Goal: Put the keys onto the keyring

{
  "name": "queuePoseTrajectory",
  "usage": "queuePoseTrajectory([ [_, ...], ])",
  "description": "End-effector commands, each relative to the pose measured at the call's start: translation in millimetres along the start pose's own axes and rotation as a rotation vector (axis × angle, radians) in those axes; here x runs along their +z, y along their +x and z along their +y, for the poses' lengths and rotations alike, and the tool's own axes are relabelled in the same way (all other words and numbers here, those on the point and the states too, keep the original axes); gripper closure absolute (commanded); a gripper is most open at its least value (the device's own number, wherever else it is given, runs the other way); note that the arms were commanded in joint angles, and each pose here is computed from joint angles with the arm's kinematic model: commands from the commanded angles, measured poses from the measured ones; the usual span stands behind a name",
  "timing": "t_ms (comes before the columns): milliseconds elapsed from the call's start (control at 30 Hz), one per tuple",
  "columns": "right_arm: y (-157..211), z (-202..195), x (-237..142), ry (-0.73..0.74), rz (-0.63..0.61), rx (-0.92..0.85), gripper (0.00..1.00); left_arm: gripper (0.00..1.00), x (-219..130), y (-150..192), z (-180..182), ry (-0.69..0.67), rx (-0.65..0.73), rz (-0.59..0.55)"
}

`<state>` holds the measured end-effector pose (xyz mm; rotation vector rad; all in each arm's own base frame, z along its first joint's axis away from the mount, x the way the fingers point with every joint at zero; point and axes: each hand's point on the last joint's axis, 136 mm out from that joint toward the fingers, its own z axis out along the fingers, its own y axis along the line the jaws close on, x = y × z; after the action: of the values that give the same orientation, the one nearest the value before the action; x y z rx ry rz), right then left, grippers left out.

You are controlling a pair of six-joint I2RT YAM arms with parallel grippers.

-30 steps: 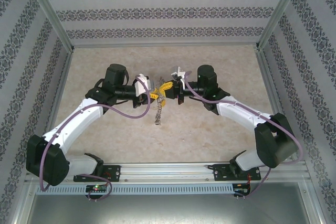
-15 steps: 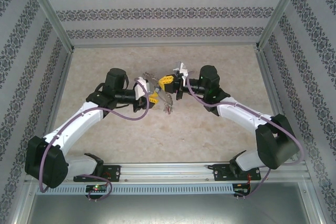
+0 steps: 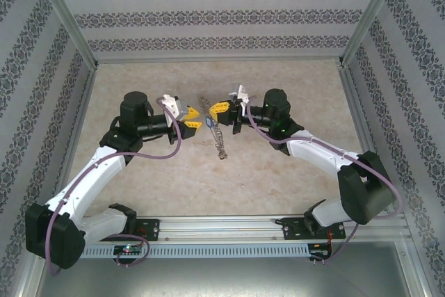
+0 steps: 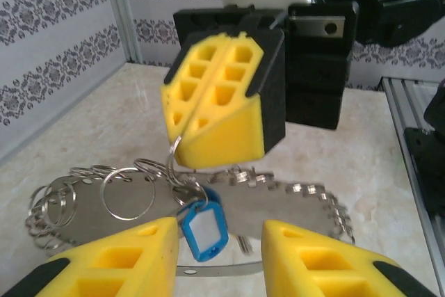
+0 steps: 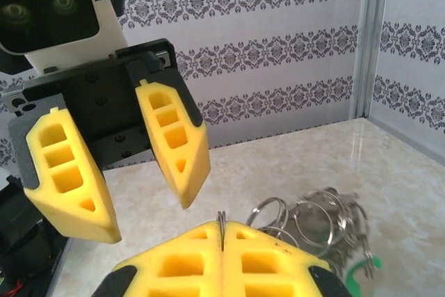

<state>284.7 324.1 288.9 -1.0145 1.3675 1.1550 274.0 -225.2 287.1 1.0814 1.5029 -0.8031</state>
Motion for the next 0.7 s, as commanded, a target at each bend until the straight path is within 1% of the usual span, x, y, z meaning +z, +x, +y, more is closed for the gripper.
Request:
queuePoseTrajectory([
  [0,-21,20,2,-0.061,-0.061,-0.082,1.00,0.63,0,-13,4,-0.001,-0.027,-0.065],
  [133,-19,25,7,-0.075,-0.058,-0.095,1.00,0.65,3,-8,6,0.011,-0.054,-0.046],
  [167,-18,27,8,-0.080,-0.056,-0.094,1.00,0.67,4,-7,5,0.020,-0.058,-0.046],
  [267,-17,29,12,-0.091,-0.055,-0.093,1.00,0.84,5,-8,1,0.053,-0.066,-0.049],
  [367,-15,31,15,-0.101,-0.051,-0.089,1.00,0.95,6,-7,-1,0.078,-0.069,-0.042],
  [467,-14,33,18,-0.112,-0.049,-0.087,1.00,1.00,6,-5,-4,0.093,-0.066,-0.037],
  [667,-11,35,19,-0.133,-0.035,-0.097,1.00,1.00,5,-4,-12,0.125,-0.032,-0.026],
])
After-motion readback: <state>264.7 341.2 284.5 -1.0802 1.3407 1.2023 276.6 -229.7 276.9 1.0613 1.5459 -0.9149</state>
